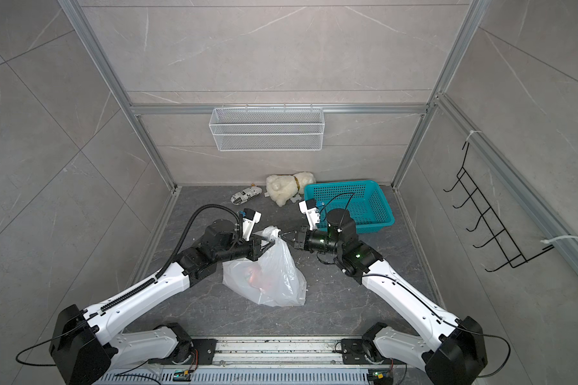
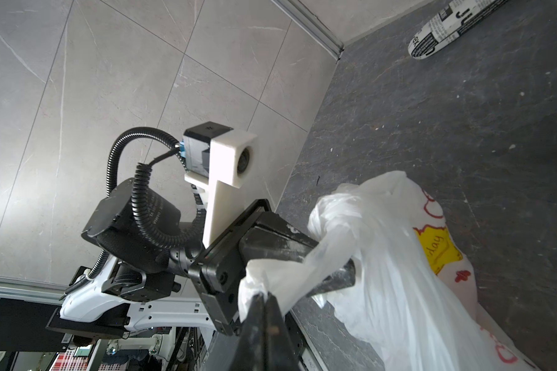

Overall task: Place the peach into a plastic bag & tie a knot
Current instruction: Cross the plastic bag at the center of the board.

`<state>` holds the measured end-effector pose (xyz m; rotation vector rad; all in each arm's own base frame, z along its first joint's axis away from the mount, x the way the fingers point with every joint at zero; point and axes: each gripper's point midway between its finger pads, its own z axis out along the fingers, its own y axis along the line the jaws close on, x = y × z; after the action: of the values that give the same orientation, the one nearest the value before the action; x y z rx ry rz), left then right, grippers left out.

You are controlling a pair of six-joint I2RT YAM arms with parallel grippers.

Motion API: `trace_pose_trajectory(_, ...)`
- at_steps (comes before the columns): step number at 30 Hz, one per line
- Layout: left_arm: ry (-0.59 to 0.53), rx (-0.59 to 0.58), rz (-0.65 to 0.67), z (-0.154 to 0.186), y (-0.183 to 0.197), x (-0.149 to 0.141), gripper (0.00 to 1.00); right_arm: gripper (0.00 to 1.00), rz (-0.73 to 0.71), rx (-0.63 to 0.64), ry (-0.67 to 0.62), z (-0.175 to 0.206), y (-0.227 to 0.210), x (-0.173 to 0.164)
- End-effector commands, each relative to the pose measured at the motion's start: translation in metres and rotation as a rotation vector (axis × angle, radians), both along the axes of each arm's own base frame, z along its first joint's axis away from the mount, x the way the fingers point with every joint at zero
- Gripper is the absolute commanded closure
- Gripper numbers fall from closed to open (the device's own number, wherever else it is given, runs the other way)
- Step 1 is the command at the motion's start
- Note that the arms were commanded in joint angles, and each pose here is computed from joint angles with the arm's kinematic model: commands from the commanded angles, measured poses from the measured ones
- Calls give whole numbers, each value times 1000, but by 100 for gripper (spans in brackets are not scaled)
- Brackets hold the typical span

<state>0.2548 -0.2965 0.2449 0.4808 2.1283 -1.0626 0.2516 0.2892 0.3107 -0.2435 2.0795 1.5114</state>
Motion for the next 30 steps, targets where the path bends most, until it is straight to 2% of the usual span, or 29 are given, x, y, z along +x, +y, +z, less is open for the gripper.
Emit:
trace_pose_trajectory(1,-107,54,15,22,8,3,100,100,27,-5,-42,12,3,-6)
trace_pose_trajectory(5,-140,110,46,14,12,7,100,100,70,16,-60,19,14,-17)
trace_pose_trajectory(11,-209,46,88,22,2,11,100,100,76,45,-81,27,21,-23)
trace_pose_trajectory(16,-304,13,202,33,17,22,100,100,88,75,-82,37,22,-26)
trace_pose_trajectory(23,-359,24,285,37,28,28,100,100,119,80,-79,37,26,-31)
trace_pose_trajectory(30,-451,76,279,37,28,27,100,100,158,27,-76,28,29,-39)
